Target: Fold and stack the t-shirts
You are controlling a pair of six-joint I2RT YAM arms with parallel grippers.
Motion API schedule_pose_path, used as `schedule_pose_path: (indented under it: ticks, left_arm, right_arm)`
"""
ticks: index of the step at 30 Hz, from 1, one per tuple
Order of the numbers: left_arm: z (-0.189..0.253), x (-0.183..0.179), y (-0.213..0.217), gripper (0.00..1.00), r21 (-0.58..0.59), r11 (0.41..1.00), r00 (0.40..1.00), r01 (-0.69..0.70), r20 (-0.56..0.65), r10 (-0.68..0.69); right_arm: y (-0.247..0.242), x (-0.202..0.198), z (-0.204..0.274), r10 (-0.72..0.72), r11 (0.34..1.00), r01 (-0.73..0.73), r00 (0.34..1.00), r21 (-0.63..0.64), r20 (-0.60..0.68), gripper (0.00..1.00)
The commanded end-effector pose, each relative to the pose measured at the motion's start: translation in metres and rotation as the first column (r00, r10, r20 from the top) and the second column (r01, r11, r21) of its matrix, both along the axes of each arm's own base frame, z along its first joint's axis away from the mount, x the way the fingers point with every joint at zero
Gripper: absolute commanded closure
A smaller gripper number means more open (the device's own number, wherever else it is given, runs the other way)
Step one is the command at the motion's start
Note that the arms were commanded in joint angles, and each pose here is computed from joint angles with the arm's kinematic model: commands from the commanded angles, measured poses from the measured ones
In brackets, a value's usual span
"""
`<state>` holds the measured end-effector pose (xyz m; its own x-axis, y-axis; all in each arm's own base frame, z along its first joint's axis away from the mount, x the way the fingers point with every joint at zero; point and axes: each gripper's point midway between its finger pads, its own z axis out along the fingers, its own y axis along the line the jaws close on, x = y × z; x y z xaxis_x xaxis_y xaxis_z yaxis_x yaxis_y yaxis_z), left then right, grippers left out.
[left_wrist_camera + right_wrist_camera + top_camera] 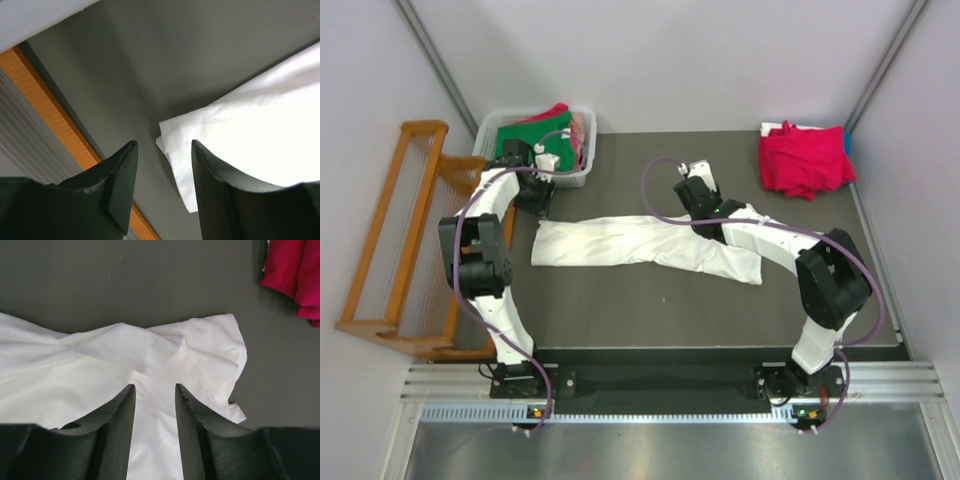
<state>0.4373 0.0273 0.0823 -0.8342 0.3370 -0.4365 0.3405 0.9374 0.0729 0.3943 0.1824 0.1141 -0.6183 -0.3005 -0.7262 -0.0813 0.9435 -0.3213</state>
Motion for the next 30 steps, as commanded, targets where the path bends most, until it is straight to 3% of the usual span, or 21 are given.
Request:
schedule_pose_path:
  ticks: [1, 23, 30]
  left_arm:
    - [0.006, 0.009, -0.004, 0.49, -0.035, 0.999, 1.0, -0.004, 0.026, 0.005]
    - [-0.022, -0.016, -0.007, 0.48, -0.049, 0.999, 0.998, -0.015, -0.058, 0.013]
    - [-0.023, -0.015, -0.007, 0.58, -0.05, 0.999, 0.998, -0.018, -0.057, 0.015]
  right_arm:
    - [-0.002, 0.007, 0.009, -0.018, 1.0, 0.017, 0.999, 0.022, 0.035, 0.62]
    - [-0.007, 0.008, 0.012, -0.031, 0.999, 0.03, 0.999, 0.027, 0.041, 0.64]
    - [-0.009, 0.008, 0.013, -0.036, 0.999, 0.035, 0.998, 0.027, 0.042, 0.7]
